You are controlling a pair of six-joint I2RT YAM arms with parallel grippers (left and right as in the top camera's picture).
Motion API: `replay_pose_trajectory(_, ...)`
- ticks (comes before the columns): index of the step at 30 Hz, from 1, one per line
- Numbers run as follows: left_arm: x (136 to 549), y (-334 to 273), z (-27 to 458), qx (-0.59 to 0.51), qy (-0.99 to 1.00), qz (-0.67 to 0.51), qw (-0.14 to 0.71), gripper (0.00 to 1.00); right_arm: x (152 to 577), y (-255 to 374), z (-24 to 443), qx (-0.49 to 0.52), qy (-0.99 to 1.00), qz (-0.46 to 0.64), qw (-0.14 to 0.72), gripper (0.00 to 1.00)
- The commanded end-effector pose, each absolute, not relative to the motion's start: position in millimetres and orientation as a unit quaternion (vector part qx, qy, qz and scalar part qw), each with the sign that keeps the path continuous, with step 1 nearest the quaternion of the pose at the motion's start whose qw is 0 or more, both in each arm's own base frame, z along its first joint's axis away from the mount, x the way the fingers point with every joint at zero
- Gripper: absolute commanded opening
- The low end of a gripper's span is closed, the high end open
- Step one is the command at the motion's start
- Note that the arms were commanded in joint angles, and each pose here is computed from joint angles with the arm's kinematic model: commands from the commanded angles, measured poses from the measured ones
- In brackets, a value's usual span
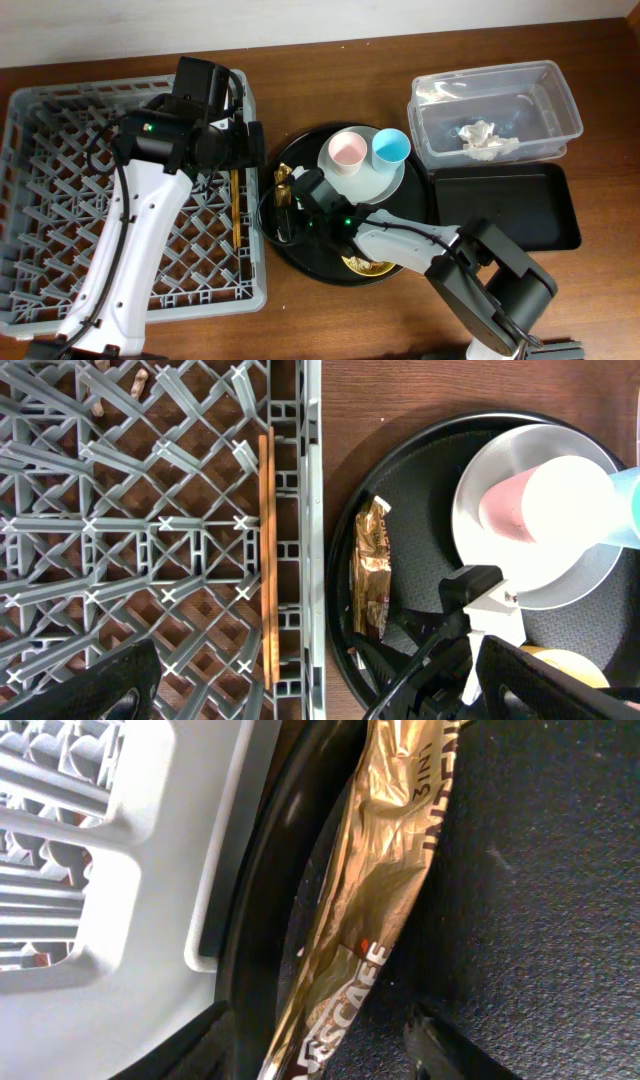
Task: Sort waste into correct bins and load items into the dishwasher rack
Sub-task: 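Carry the sachet with the right gripper and drop it in the clear box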
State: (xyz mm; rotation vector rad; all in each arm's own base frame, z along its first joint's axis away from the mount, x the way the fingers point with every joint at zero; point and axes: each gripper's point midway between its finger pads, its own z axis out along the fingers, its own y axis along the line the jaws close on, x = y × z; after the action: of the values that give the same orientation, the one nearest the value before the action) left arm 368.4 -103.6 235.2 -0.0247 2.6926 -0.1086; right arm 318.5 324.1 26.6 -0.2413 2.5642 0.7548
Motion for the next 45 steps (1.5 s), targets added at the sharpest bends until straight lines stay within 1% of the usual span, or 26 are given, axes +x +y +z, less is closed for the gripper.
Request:
replay_pose_trajectory(1,370,-104,239,-0.008,0.973,-0.042,0.227,0.99,316,326,22,-0.088,0.933,0.267,0.226,0.44)
replay_pose_trajectory(2,370,-104,239,-0.008,0.973,-0.042,0.227,0.99,315,325,20,-0.088,0.934,0.265,0.223,0.35)
replay_pose_trajectory(3,370,-104,239,-0.008,0.973,-0.042,0.227,0.99,315,324,20,-0.087,0.935,0.264,0.222,0.33)
replay_pose_trajectory(5,370,-104,239,-0.008,0.973,-0.042,0.227,0.99,314,324,19,-0.087,0.935,0.263,0.220,0.22)
replay_pose_trajectory(7,370,-104,239,-0.008,0.973,-0.042,0.227,0.99,314,323,19,-0.087,0.936,0.262,0.219,0.22)
replay_pose_trajectory(10,370,-104,239,-0.008,0.973,-0.042,0.227,0.99,316,320,13,-0.075,0.939,0.253,0.219,0.28)
replay_pose_trajectory(13,370,-104,239,-0.008,0.973,-0.042,0.227,0.99,314,318,3,-0.058,0.944,0.249,0.206,0.27)
replay_pose_trajectory(14,370,-104,239,-0.008,0.973,-0.042,0.227,0.99,316,319,4,-0.057,0.943,0.251,0.209,0.13)
replay_pose_trajectory(15,370,-104,239,-0.008,0.973,-0.042,0.227,0.99,317,320,5,-0.058,0.942,0.254,0.212,0.04)
replay_pose_trajectory(16,370,-104,239,-0.008,0.973,-0.042,0.227,0.99,319,321,9,-0.057,0.940,0.257,0.216,0.04)
replay_pose_trajectory(18,370,-104,239,-0.008,0.973,-0.042,0.227,0.99,333,316,33,-0.045,0.932,0.271,0.237,0.04)
replay_pose_trajectory(21,370,-104,239,-0.008,0.973,-0.042,0.227,0.99,363,288,113,-0.014,0.897,0.330,0.295,0.04)
replay_pose_trajectory(22,370,-104,239,-0.008,0.973,-0.042,0.227,0.99,374,263,144,0.008,0.885,0.338,0.321,0.04)
replay_pose_trajectory(24,370,-104,239,-0.008,0.973,-0.042,0.227,0.99,391,211,180,0.057,0.871,0.328,0.361,0.04)
replay_pose_trajectory(25,370,-104,239,-0.008,0.973,-0.042,0.227,0.99,400,165,203,0.100,0.859,0.315,0.392,0.04)
replay_pose_trajectory(26,370,-104,239,-0.008,0.973,-0.042,0.227,0.99,409,128,212,0.136,0.849,0.300,0.412,0.04)
replay_pose_trajectory(28,370,-104,239,-0.008,0.973,-0.042,0.227,0.99,422,63,217,0.201,0.834,0.268,0.438,0.04)
replay_pose_trajectory(31,370,-104,239,-0.008,0.973,-0.042,0.227,0.99,430,-49,187,0.323,0.816,0.186,0.442,0.04)
replay_pose_trajectory(34,370,-104,239,-0.008,0.973,-0.042,0.227,0.99,434,-97,159,0.373,0.807,0.150,0.434,0.08)
replay_pose_trajectory(35,370,-104,239,-0.008,0.973,-0.042,0.227,0.99,437,-109,149,0.382,0.803,0.146,0.432,0.17)
replay_pose_trajectory(36,370,-104,239,-0.008,0.973,-0.042,0.227,0.99,439,-114,145,0.386,0.802,0.143,0.433,0.28)
replay_pose_trajectory(37,370,-104,239,-0.008,0.973,-0.042,0.227,0.99,440,-118,145,0.379,0.803,0.139,0.440,0.47)
replay_pose_trajectory(38,370,-104,239,-0.008,0.973,-0.042,0.227,0.99,441,-118,150,0.364,0.805,0.140,0.446,0.70)
replay_pose_trajectory(39,370,-104,239,-0.008,0.973,-0.042,0.227,0.99,440,-115,159,0.350,0.806,0.156,0.451,0.80)
replay_pose_trajectory(42,370,-104,239,-0.008,0.973,-0.042,0.227,0.99,426,-76,218,0.268,0.793,0.281,0.469,0.80)
replay_pose_trajectory(45,370,-104,239,-0.008,0.973,-0.042,0.227,0.99,384,-38,236,0.207,0.822,0.299,0.438,0.79)
